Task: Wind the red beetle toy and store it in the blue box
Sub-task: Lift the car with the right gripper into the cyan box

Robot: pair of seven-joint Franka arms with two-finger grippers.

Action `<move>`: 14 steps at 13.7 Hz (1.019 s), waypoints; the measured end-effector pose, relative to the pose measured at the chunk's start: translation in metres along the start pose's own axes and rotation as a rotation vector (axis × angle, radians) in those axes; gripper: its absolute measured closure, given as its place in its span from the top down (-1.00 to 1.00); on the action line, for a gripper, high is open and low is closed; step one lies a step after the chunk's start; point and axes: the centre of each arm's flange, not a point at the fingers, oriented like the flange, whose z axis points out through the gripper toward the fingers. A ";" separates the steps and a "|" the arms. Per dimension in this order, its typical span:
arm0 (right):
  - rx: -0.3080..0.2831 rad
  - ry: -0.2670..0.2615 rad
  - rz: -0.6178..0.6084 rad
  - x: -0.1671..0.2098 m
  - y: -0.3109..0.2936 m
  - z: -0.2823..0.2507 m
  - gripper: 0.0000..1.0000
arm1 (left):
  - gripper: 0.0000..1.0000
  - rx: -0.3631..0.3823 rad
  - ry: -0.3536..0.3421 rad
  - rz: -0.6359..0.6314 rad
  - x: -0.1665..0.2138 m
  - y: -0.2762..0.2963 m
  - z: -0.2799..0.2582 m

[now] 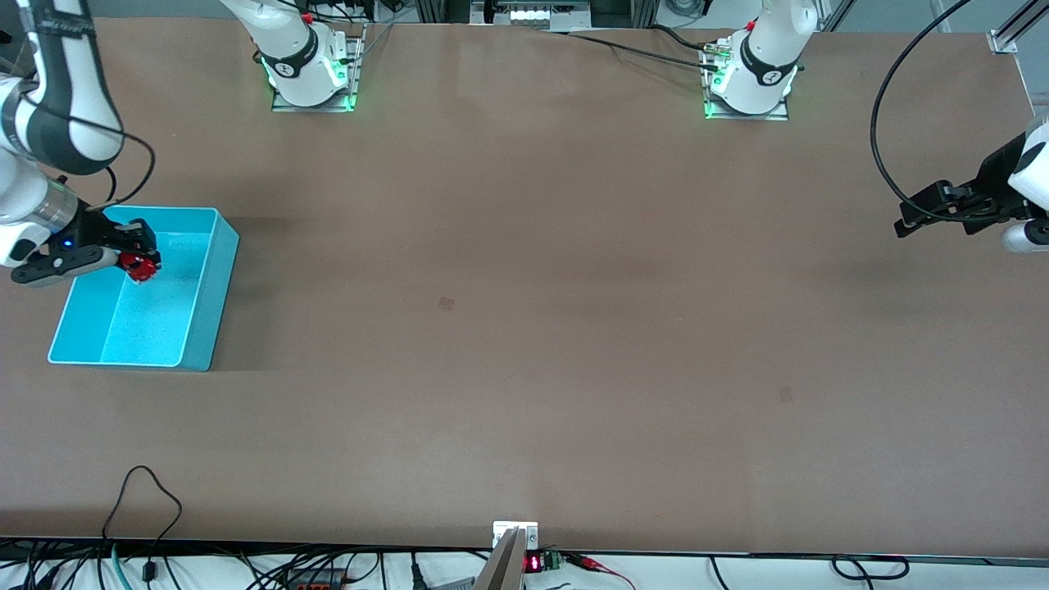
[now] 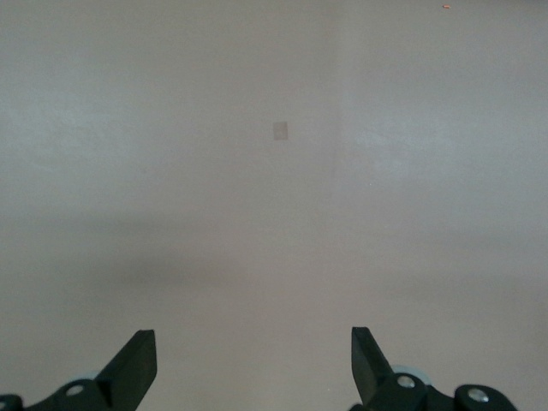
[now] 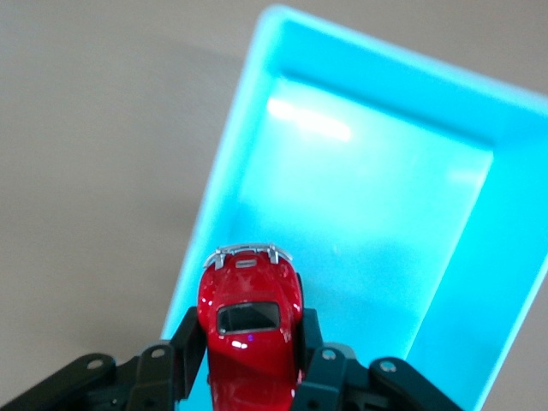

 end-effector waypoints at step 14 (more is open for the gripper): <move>0.034 -0.202 0.379 -0.024 0.055 0.152 -0.03 | 1.00 0.000 0.001 0.001 0.000 0.000 0.000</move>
